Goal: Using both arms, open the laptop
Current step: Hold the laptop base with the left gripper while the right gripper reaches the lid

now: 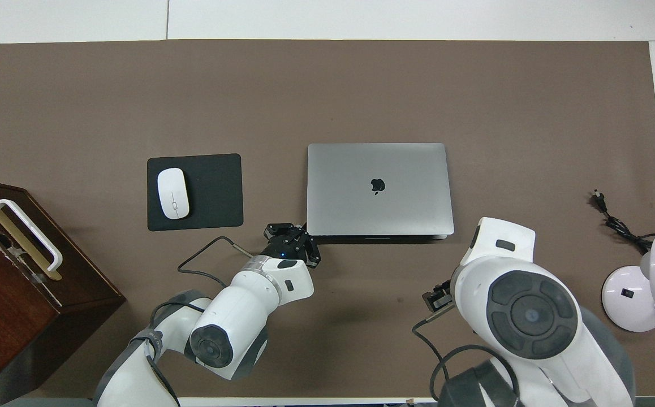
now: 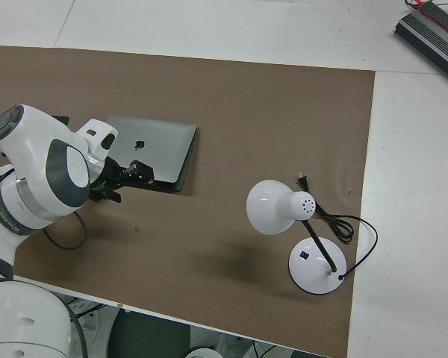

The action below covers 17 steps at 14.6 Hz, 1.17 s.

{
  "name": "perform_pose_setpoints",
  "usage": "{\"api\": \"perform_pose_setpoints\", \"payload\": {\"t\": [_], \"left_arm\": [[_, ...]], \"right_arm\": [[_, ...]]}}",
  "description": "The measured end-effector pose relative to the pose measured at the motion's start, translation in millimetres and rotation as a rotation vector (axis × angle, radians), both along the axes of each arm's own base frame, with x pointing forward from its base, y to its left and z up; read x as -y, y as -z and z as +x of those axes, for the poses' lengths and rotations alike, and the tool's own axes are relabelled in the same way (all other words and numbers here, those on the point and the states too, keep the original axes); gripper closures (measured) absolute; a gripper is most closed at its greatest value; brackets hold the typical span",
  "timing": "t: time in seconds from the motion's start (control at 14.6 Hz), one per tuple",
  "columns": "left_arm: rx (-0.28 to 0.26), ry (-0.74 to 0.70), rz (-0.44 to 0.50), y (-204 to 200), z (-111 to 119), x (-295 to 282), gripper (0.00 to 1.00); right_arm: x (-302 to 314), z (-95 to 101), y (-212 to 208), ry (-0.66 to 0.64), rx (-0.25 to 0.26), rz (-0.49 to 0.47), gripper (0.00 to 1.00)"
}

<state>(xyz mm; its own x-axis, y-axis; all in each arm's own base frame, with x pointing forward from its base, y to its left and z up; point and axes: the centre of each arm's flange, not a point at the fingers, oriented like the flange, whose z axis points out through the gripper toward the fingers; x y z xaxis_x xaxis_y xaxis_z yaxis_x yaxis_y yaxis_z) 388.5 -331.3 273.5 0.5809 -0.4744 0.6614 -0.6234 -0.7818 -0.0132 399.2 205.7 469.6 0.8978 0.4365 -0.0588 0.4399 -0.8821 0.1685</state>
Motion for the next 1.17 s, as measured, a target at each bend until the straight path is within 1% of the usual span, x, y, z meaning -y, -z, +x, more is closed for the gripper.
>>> {"api": "perform_pose_setpoints", "payload": {"t": [0.27, 0.55, 0.89, 1.17], "left_arm": [[0.007, -0.005, -0.004, -1.8, 2.4, -1.1, 0.99], [0.007, -0.005, -0.004, -1.9, 2.4, -1.1, 0.99], [0.004, -0.004, -0.002, 0.1, 2.1, -1.1, 0.99], [-0.003, -0.003, 0.005, 5.3, 1.6, -1.3, 0.99]], "right_arm": [[-6.2, -4.0, 1.6, -0.016, -0.001, -0.003, 0.00], [-20.4, -14.8, 2.0, -0.017, -0.004, -0.022, 0.00], [-19.3, -17.2, -1.0, -0.014, -0.013, -0.032, 0.00], [-18.3, -14.9, -13.9, -0.018, -0.005, -0.058, 0.00]]}}
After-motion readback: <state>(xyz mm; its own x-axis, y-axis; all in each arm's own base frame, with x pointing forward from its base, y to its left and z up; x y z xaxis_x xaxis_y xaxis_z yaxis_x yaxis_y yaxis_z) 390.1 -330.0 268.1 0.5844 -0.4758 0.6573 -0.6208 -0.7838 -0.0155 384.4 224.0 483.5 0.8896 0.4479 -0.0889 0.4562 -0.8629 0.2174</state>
